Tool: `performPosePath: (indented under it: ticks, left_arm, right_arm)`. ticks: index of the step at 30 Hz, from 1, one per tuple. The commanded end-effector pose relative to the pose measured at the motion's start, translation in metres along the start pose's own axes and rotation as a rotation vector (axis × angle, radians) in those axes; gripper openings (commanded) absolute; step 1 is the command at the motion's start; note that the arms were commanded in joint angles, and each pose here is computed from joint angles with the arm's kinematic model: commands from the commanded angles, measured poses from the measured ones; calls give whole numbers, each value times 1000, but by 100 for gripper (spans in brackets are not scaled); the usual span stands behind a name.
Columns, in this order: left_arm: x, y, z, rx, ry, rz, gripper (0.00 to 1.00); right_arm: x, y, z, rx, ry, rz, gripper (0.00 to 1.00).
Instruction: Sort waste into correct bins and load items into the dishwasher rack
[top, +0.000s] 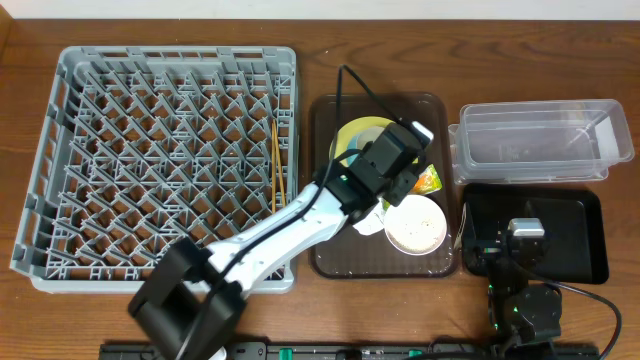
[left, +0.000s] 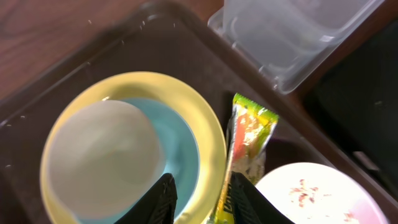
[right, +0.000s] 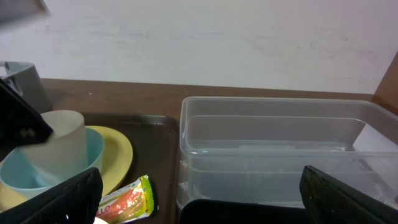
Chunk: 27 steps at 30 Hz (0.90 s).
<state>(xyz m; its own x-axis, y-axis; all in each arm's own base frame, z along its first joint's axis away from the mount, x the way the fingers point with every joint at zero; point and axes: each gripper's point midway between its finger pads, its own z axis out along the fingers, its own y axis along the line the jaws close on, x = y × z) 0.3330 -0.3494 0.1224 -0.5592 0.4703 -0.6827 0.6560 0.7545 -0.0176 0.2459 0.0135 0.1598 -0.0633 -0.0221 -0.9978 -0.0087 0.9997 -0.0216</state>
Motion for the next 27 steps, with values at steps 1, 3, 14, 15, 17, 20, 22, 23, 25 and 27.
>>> performPosePath:
  ticks: [1, 3, 14, 15, 17, 20, 22, 23, 25, 27]
  left_arm:
    - [6, 5, 14, -29, 10, 15, 33]
    - [5, 5, 18, -29, 1, 44, 33]
    - [1, 17, 19, -101, -18, 65, 33]
    - [1, 17, 20, -101, -19, 66, 33]
    - [1, 17, 21, -102, -19, 66, 33]
    - [3, 17, 25, -103, -16, 67, 33]
    - [4, 18, 28, -109, -11, 67, 33]
    - [5, 18, 28, -110, -11, 67, 33]
    - [6, 18, 30, -110, -7, 68, 33]
    - [8, 18, 31, -111, -3, 68, 33]
  right_arm:
    - [2, -2, 0, 7, 5, -5, 99]
    - [2, -2, 0, 7, 5, -5, 99]
    - [2, -2, 0, 7, 5, -5, 99]
    - [2, -2, 0, 8, 5, -5, 99]
    - [2, -2, 0, 7, 5, -5, 99]
    - [2, -2, 0, 7, 5, -5, 99]
    - [2, -2, 0, 7, 5, -5, 99]
    - [2, -2, 0, 7, 5, -5, 99]
    - [2, -2, 0, 7, 5, -5, 99]
    - [2, -2, 0, 7, 5, -5, 99]
